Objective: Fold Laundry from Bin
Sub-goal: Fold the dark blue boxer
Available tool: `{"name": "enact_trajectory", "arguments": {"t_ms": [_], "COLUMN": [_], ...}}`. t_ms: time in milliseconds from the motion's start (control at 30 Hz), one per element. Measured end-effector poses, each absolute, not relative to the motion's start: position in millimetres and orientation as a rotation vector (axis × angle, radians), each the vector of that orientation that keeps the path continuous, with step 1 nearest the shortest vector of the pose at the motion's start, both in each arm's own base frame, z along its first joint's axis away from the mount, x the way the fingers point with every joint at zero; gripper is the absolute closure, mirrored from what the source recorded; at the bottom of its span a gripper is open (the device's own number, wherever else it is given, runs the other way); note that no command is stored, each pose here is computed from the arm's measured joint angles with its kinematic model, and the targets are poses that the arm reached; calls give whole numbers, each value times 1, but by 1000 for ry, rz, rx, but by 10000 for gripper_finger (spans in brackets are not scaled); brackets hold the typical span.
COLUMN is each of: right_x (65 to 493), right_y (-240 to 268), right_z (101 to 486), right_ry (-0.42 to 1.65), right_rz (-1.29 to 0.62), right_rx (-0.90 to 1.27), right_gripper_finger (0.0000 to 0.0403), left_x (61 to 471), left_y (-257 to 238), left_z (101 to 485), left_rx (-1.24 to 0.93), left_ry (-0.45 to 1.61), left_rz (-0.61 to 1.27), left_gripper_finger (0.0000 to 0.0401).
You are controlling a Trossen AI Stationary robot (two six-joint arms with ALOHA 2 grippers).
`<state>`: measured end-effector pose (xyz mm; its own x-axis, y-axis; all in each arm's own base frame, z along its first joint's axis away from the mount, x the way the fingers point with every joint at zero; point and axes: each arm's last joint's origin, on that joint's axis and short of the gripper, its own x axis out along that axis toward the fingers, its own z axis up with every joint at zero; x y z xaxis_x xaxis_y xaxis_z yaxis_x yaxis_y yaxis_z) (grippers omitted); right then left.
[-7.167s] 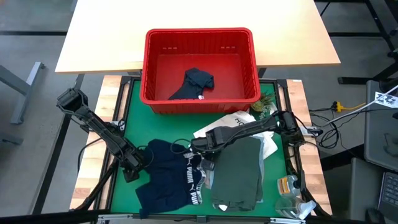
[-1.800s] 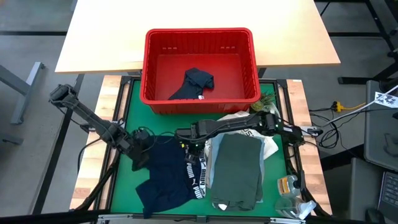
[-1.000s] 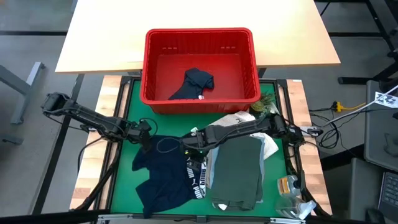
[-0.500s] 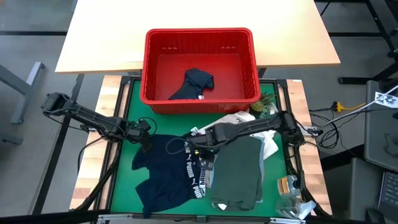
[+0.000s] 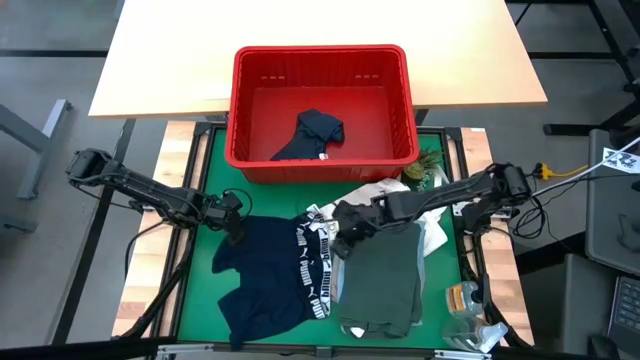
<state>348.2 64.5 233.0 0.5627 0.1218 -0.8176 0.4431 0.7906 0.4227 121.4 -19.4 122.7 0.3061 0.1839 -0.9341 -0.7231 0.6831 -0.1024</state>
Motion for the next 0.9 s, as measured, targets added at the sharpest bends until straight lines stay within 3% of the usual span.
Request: {"name": "enact_trajectory", "arguments": {"t_ms": [133, 267, 533, 900], "right_x": [363, 377, 394, 402], "right_y": [67, 70, 76, 75], "right_z": [225, 211, 168, 152], "right_ry": [759, 690, 772, 712], "right_rz": [-164, -141, -154, -215], "right_rx": [834, 891, 1111, 1100], "right_gripper_finger": [270, 270, 270, 270], "left_x": [122, 122, 122, 123], "left_y": [-19, -19, -20, -20], "left_z": [123, 123, 123, 123], "left_rx": [-580, -583, -585, -586], "left_ry": [1104, 1099, 1093, 1090], "left_rz": [647, 647, 646, 646], "left_gripper_finger": [257, 257, 257, 257]}}
